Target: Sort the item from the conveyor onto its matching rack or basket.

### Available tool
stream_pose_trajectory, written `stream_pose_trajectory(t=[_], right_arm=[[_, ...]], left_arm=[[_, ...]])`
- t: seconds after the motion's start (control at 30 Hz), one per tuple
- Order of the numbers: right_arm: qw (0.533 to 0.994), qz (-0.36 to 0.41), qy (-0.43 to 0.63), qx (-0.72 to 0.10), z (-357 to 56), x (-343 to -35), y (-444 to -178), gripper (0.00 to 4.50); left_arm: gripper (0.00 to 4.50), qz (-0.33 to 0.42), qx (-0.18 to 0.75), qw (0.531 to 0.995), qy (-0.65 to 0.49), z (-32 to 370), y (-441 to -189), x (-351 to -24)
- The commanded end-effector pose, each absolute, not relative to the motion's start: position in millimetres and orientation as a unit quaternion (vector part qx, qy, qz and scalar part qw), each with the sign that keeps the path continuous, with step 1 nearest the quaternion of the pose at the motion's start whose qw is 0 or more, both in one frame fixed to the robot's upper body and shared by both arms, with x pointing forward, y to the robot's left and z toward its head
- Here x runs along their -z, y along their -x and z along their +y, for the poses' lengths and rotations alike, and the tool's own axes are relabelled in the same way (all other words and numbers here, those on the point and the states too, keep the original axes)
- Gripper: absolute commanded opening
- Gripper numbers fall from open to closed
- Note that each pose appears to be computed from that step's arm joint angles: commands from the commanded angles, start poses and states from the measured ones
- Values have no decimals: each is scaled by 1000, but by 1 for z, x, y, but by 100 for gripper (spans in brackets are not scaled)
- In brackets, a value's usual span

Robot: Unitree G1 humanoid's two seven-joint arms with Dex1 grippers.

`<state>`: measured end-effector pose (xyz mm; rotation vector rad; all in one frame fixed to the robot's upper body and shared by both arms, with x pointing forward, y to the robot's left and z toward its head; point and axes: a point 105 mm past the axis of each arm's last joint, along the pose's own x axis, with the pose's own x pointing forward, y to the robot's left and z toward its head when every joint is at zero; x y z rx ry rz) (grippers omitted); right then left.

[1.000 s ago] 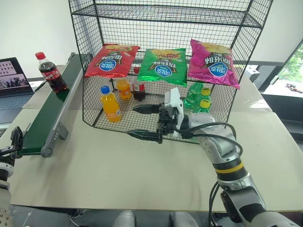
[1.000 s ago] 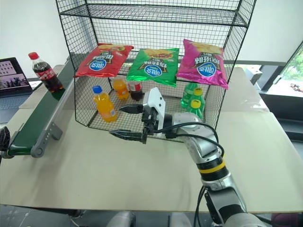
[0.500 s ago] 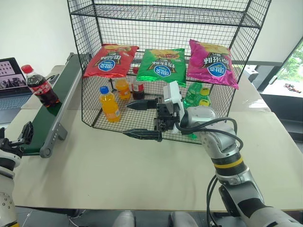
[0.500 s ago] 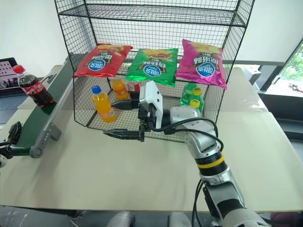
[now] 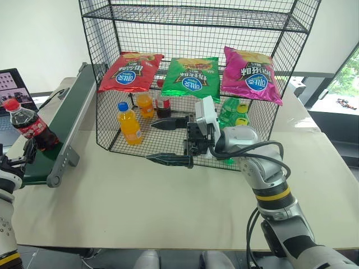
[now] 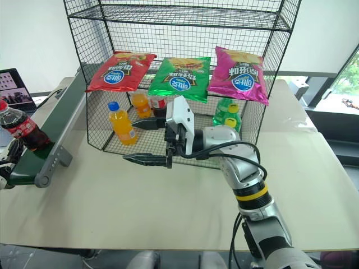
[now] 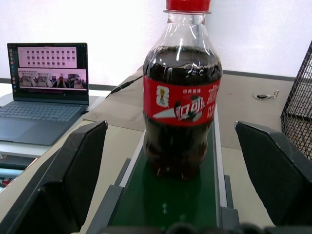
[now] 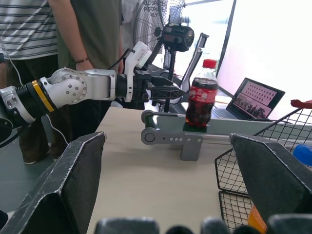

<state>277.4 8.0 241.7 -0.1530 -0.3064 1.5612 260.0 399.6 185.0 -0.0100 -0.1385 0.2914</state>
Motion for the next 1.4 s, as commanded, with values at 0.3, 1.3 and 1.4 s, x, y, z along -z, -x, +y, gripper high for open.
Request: stream_pose_trajectory(t=[0.3,1.3,1.4], right_arm=[[691,-168,71,-700,7,-252,-268,450],[905,-67,123,-401,-70,-181,-283,450],[920,-65,123,-366,-72,-179,-283,450]], left_arm=[[446,-79,-144,986,3,409,-263,-196],[309,-30,297,954,-17,159,-337,-196],[309,-51,294,954,-15,146,-365,-196]])
